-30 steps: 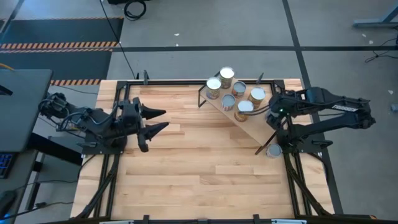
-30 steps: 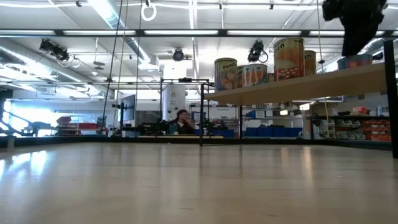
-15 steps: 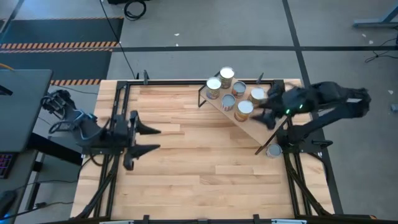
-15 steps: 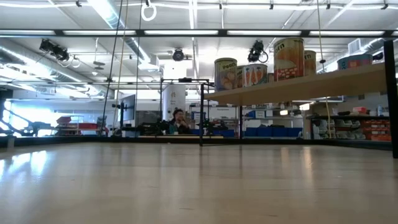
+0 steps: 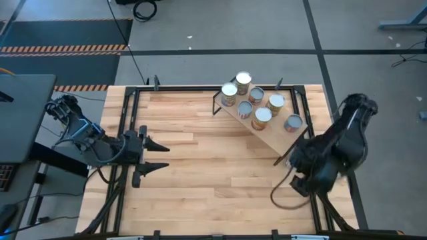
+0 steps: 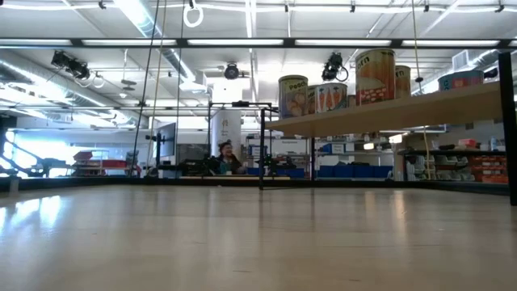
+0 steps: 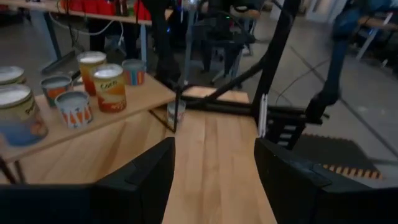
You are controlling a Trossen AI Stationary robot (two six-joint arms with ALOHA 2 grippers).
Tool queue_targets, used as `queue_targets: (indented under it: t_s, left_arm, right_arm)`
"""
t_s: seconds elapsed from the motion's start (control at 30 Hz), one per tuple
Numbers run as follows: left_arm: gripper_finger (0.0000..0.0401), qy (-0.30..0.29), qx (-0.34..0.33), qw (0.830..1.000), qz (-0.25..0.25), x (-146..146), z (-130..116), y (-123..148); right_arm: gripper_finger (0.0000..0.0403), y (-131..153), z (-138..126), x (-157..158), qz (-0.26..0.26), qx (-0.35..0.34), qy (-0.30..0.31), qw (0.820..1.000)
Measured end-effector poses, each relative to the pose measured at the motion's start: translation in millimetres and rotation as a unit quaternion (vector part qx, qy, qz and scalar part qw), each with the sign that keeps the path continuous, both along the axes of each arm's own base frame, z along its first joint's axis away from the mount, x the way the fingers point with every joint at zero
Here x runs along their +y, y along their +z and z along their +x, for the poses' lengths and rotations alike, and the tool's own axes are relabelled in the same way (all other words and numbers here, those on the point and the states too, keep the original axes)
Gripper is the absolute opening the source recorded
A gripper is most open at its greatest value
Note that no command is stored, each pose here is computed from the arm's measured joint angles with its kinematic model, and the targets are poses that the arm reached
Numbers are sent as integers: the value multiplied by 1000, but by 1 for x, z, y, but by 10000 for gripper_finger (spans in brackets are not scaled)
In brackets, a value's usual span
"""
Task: Pick and place cans onto a shelf
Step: Put the canned peas on the shelf
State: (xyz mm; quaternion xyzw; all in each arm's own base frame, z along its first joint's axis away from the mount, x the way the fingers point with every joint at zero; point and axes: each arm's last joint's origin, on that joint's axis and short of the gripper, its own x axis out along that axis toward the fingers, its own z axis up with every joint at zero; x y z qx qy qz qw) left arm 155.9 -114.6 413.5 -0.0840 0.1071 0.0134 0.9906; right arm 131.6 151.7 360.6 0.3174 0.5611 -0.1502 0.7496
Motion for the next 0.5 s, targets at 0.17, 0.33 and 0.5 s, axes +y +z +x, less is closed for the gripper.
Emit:
queue_targets:
  t_s: [0.17,0.33,0.5]
  left_arm:
    - [227,8,20,1000,-2,2,-1,-5]
    - [227,13,26,1000,1,2,-1,-6]
    - [227,33,21,999,9,3,-1,-6]
  right_arm:
    - [286,-26,-6,16,-110,60,-19,992]
    - [272,-65,-22,21,-150,50,-26,987]
    - [267,-112,-35,15,-126,45,-23,991]
